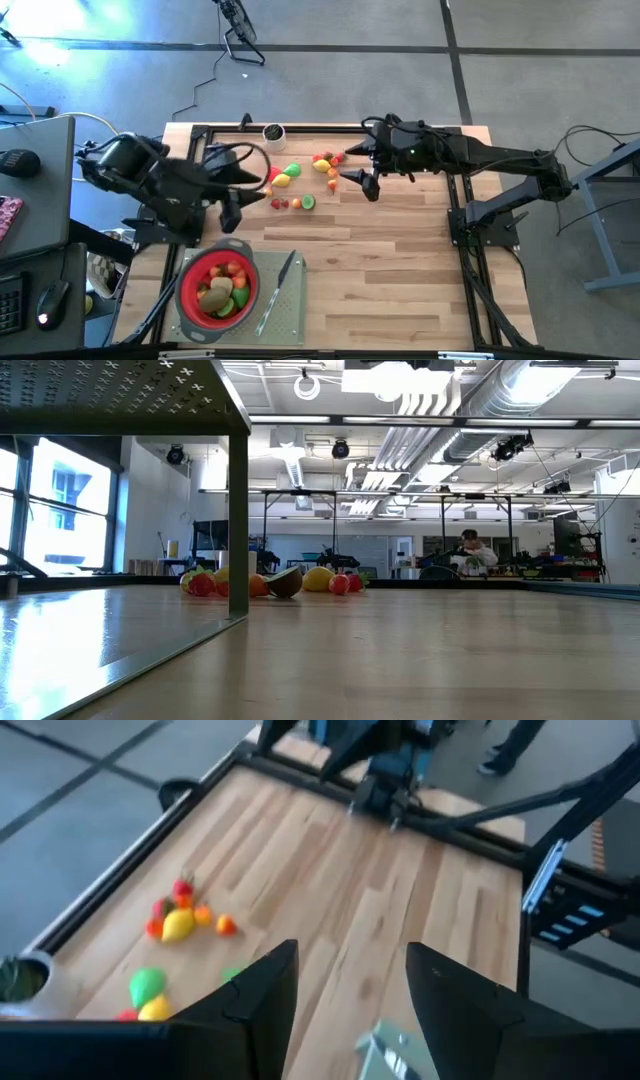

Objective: Pick & Place Fruit
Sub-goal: Put the strawberry into the red strainer bowl on the shelf

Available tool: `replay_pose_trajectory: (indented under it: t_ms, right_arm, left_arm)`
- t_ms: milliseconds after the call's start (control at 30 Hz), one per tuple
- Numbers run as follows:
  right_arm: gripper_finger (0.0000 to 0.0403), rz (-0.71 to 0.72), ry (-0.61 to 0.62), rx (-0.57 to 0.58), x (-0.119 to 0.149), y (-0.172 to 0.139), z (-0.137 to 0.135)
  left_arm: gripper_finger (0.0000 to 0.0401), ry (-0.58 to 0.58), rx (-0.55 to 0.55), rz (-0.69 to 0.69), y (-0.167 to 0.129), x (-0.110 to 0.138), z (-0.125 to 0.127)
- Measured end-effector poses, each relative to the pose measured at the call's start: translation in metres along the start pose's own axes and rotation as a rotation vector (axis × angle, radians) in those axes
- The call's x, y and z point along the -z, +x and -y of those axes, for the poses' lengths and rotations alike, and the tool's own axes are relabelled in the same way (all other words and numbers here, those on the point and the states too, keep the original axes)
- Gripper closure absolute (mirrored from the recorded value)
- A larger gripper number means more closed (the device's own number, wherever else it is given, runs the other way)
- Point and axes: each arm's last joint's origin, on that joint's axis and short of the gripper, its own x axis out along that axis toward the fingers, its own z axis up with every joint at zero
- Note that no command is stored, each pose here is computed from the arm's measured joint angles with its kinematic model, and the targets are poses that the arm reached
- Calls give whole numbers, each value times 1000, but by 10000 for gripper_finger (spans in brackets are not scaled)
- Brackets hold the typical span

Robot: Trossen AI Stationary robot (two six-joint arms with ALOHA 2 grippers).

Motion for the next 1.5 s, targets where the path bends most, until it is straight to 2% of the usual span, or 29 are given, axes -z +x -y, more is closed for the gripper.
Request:
replay_pose_trajectory:
  t_ms: [167, 267, 533, 833, 1500]
  right_arm:
    - [109, -34, -10, 5, 3, 0, 0]
    - [109, -34, -25, 5, 3, 0, 1]
    - [109, -39, -37, 5, 4, 0, 1]
    - [109, -44, -37, 6, 4, 0, 1]
    - [109, -64, -2, 17, 6, 0, 1]
  left_arm:
    - [220, 64, 21, 24, 15, -12, -2]
    - [220, 92, -7, 37, 21, -19, -10]
    - [220, 33, -91, 60, 53, -23, -24]
    - [220, 21, 49, 141, 107, -13, -14]
    - [220, 21, 64, 156, 113, -11, -13]
